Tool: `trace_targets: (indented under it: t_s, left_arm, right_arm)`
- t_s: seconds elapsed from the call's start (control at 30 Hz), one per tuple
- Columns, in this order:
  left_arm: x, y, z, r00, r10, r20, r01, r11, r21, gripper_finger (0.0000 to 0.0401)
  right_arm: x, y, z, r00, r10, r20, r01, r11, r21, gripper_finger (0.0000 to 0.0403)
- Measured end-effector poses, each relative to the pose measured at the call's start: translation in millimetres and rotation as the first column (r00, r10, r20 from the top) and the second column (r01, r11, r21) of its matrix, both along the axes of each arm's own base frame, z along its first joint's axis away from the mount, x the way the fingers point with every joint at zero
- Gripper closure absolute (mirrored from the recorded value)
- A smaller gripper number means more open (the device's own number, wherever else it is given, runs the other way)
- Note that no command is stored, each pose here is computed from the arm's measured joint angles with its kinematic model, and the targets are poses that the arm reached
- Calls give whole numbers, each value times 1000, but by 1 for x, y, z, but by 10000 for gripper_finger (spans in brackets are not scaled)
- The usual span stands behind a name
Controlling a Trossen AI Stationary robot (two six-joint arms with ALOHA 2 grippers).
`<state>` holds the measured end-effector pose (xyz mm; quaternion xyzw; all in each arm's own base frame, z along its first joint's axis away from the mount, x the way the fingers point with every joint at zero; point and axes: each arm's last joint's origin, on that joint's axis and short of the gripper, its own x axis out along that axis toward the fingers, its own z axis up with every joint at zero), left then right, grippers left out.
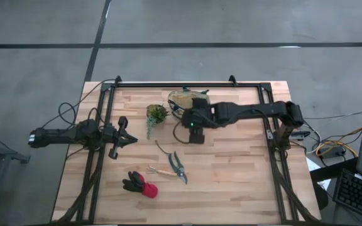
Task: Pick & Place Garden tools in Gardening bag
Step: Put the green shear scissors into the gardening bag
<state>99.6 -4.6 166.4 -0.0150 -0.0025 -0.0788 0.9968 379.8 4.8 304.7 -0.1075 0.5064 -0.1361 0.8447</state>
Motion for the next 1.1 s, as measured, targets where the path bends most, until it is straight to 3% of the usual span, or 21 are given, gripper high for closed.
trace_targets:
  t_s: [0.47,0.7,1.1]
  left_arm:
    - [0,0,0,1000,0,0,0,1000,0,373]
    - [0,0,0,1000,0,0,0,1000,0,373]
    - [0,0,0,1000,0,0,0,1000,0,373]
  right_arm:
    - [-4,65,-21,996,76,51,-79,995,62,209]
    - [-3,68,-36,993,-48,104,33,990,139,209]
    - [2,70,-67,969,-125,214,78,973,216,209]
